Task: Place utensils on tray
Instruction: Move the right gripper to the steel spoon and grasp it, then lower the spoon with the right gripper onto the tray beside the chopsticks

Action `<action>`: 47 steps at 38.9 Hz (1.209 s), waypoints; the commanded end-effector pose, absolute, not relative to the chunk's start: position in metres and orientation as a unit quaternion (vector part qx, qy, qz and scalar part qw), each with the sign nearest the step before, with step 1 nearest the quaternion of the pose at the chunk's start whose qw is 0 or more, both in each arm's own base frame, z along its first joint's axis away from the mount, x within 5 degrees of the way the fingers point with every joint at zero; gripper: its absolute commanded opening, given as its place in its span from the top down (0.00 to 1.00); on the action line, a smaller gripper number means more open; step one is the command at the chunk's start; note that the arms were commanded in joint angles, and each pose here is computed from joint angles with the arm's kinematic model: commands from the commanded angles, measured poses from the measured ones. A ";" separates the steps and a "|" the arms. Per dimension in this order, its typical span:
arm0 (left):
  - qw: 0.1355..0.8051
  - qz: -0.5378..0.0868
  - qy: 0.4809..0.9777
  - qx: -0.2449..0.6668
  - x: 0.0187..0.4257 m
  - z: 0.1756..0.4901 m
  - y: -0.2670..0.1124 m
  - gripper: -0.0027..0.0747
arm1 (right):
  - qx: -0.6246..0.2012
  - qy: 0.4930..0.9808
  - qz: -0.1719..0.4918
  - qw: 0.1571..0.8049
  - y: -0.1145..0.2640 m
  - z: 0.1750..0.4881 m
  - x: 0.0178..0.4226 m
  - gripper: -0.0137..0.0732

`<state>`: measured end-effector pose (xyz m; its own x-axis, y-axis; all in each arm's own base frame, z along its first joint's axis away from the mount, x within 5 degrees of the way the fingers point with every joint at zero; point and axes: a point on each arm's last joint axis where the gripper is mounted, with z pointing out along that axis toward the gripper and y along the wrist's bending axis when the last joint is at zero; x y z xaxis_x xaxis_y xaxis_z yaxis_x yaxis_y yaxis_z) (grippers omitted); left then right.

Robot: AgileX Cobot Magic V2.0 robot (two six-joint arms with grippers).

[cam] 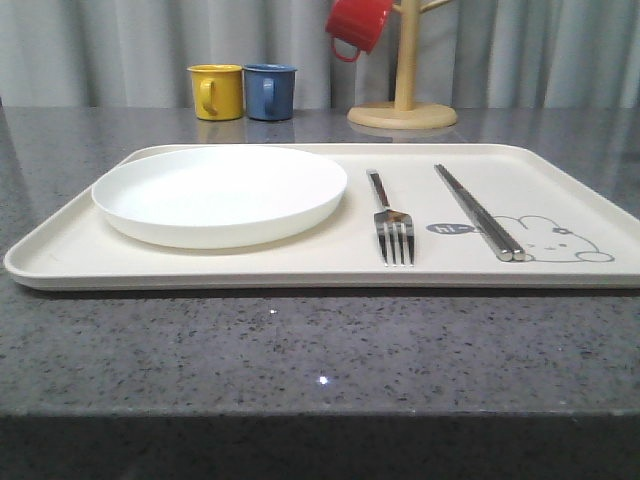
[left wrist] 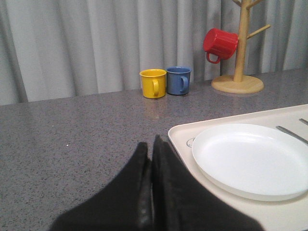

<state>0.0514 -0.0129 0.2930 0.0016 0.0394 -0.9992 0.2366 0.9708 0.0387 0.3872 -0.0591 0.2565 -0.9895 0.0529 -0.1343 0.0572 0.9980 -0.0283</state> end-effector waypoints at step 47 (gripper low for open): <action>0.735 -0.078 0.668 0.088 0.051 0.308 -0.013 0.99 | 0.018 0.987 0.087 0.132 0.082 0.329 0.333 0.80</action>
<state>0.0514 -0.0129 0.2930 0.0016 0.0394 -0.9992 0.2366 0.9708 0.0387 0.3339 0.0821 0.3210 -0.9704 0.0500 -0.2363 0.0095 0.9855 0.1695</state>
